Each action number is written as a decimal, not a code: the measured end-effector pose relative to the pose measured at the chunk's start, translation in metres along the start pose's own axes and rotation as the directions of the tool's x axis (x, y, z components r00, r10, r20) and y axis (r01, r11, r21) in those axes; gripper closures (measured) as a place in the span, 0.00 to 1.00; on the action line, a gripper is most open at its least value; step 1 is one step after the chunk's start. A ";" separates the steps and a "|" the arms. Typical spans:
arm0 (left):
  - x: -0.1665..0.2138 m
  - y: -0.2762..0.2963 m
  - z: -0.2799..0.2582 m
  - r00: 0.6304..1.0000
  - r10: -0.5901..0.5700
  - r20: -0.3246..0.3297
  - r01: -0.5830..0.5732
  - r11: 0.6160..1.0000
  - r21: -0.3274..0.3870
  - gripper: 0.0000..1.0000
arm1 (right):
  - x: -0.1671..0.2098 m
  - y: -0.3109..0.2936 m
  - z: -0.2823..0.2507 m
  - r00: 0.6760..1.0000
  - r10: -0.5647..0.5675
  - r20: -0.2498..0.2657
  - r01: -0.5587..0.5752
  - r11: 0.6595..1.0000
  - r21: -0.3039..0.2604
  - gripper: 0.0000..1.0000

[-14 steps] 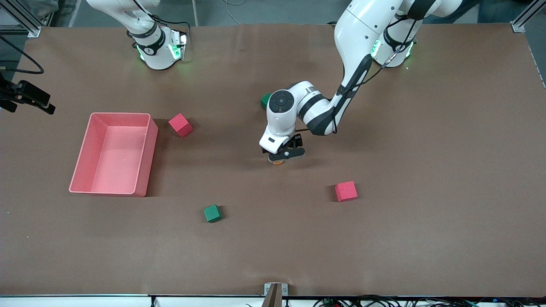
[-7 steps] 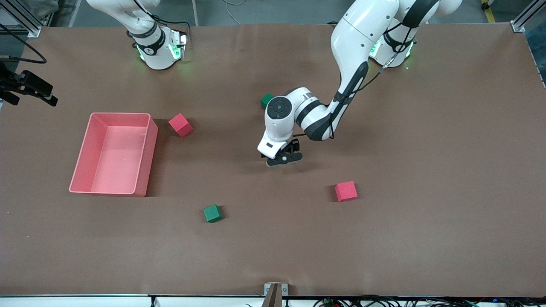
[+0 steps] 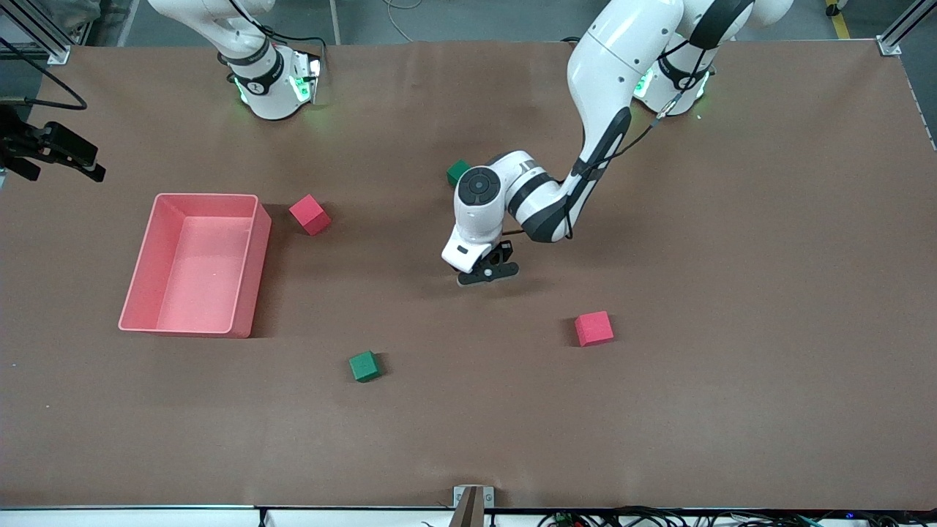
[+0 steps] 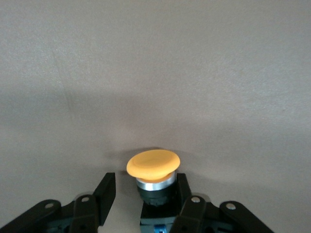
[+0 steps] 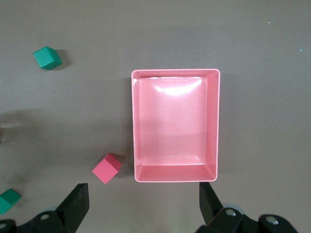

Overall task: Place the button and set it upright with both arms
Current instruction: 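Close the left gripper around the yellow button body, then lift the button with the left gripper and carry it past the red cube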

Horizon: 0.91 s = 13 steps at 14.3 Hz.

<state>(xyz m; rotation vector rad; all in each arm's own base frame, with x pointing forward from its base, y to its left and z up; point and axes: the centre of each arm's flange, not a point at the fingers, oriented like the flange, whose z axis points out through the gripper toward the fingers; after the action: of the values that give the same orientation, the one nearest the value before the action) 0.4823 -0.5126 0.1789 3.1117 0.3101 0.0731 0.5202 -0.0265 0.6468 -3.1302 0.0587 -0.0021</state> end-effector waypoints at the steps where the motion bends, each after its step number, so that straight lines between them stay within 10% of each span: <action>1: -0.001 0.000 0.002 1.000 -0.002 0.002 0.002 1.000 0.002 0.47 | 0.000 0.000 0.000 1.000 -0.001 0.000 0.001 1.000 0.000 0.00; 3: -0.003 0.001 0.005 1.000 -0.010 0.005 0.010 1.000 0.005 0.67 | 0.000 -0.001 0.000 1.000 -0.002 0.001 0.002 1.000 0.000 0.00; 13: 0.045 -0.026 -0.043 0.990 -0.142 0.005 0.140 0.984 0.106 0.67 | -0.001 -0.002 0.003 1.000 -0.003 0.017 0.003 1.000 0.000 0.00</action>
<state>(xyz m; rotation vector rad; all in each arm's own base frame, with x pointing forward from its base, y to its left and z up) 0.5191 -0.4776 0.2238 3.1810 0.5502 0.0362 0.5189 -0.0248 0.6434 -3.1300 0.0532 0.0249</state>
